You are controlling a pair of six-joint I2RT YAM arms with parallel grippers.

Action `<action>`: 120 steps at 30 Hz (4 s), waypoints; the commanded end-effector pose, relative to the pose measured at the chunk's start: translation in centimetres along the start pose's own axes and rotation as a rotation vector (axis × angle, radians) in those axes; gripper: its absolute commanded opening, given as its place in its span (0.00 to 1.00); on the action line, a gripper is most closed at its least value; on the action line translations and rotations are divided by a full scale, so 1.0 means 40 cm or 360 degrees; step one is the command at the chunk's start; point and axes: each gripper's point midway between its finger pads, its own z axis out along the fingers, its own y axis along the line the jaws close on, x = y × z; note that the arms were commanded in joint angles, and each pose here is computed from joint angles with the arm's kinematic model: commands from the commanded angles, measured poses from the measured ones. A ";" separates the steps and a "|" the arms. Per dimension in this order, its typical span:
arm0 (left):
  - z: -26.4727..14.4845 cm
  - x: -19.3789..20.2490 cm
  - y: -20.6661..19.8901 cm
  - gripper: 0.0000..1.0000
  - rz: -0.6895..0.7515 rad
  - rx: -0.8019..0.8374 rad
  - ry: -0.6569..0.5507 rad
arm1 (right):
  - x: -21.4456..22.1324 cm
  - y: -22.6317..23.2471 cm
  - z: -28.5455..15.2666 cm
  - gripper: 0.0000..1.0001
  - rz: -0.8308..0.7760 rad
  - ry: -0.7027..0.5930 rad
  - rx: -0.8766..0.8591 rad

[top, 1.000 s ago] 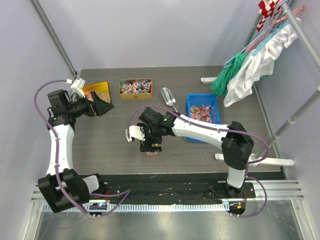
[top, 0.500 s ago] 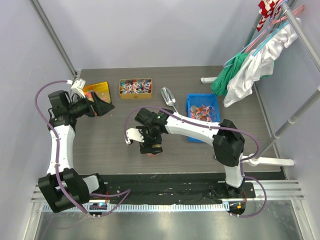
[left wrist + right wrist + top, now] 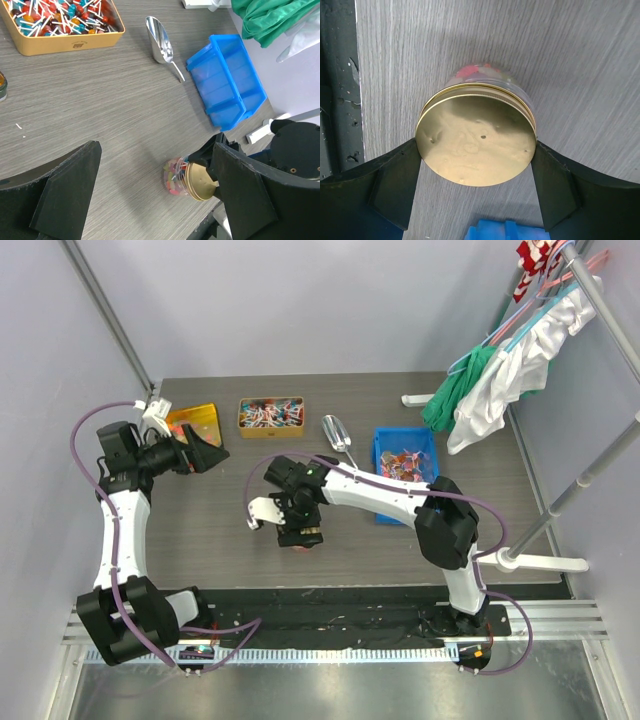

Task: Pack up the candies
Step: Close the bottle lid on the packing bottle, then screw the bottle lid onto the packing bottle.

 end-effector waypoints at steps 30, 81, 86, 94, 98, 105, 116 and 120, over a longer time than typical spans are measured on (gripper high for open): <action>0.000 -0.013 -0.023 0.98 0.0042 0.0100 -0.0033 | 0.000 -0.037 0.003 0.77 -0.0064 0.0078 -0.0003; 0.220 0.326 -0.055 1.00 0.1405 0.0459 0.0011 | 0.153 -0.205 -0.028 0.91 0.0796 -0.0086 0.0190; 0.246 0.352 -0.085 1.00 0.1559 0.0486 0.0010 | 0.154 -0.202 -0.031 0.94 0.0780 -0.0081 0.0183; 0.255 0.366 -0.180 1.00 0.1383 0.0646 -0.0042 | 0.154 -0.218 -0.042 0.95 0.0789 -0.0096 0.0198; 0.273 0.367 -0.204 1.00 0.1337 0.0655 -0.0092 | 0.150 -0.221 -0.042 0.95 0.0782 -0.0089 0.0191; 0.307 0.507 -0.197 1.00 0.1404 0.0672 -0.0064 | 0.158 -0.230 -0.041 0.95 0.0796 -0.0072 0.0205; 0.390 0.494 -0.159 1.00 0.1388 0.0431 -0.0250 | 0.183 -0.217 -0.051 0.95 0.0808 -0.0052 0.0198; 0.425 0.488 -0.138 1.00 0.1287 0.0330 -0.0334 | 0.191 -0.193 -0.060 0.95 0.0795 -0.0041 0.0171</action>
